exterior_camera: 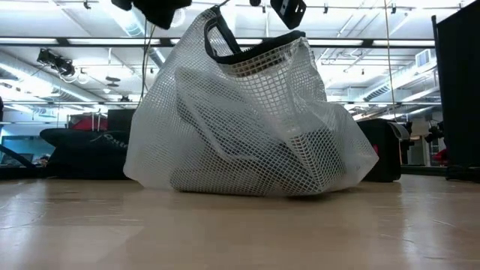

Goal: Unpack backpack
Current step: Close the white white mesh envelope

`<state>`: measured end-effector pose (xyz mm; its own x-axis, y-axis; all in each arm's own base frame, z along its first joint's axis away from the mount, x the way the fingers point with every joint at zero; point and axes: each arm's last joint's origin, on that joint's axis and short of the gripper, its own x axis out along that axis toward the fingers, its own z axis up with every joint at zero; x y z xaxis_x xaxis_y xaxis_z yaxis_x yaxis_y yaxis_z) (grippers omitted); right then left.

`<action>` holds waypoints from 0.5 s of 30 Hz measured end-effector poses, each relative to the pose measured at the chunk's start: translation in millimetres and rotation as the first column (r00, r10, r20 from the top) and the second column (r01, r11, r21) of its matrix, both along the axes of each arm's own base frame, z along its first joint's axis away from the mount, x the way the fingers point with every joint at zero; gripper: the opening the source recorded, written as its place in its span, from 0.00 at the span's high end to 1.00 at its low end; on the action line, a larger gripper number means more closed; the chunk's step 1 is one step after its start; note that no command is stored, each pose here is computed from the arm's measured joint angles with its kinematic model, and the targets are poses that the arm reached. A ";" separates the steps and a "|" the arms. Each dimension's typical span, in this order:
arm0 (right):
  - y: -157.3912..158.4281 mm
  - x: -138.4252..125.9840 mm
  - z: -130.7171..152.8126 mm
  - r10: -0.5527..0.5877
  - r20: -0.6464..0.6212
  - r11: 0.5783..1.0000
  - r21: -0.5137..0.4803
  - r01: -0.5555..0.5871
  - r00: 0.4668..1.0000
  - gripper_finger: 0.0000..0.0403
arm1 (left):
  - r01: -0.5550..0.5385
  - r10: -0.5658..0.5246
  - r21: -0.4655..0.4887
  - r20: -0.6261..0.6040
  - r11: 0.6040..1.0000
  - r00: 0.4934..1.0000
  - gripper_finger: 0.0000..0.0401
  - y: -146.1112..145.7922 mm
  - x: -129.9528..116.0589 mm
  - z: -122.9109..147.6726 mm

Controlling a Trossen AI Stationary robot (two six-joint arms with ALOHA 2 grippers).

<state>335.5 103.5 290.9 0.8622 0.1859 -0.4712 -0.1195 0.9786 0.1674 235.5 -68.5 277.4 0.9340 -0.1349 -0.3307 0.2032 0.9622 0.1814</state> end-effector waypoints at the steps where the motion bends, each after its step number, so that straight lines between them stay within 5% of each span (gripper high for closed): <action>1: -0.3 0.1 -0.1 -0.001 0.000 1.000 0.000 0.001 1.000 1.00 | -0.023 0.023 -0.002 -0.001 1.000 1.000 0.73 -1.7 0.7 -1.0; 8: -0.4 0.0 0.0 0.000 -0.001 1.000 0.000 0.000 1.000 1.00 | -0.132 0.133 0.015 -0.031 0.991 0.991 0.50 -13.5 13.6 -18.2; 15: -0.5 -0.1 -0.1 -0.001 -0.003 1.000 0.000 0.001 1.000 1.00 | -0.174 0.175 0.015 -0.039 0.985 0.984 0.42 -25.2 29.3 -19.0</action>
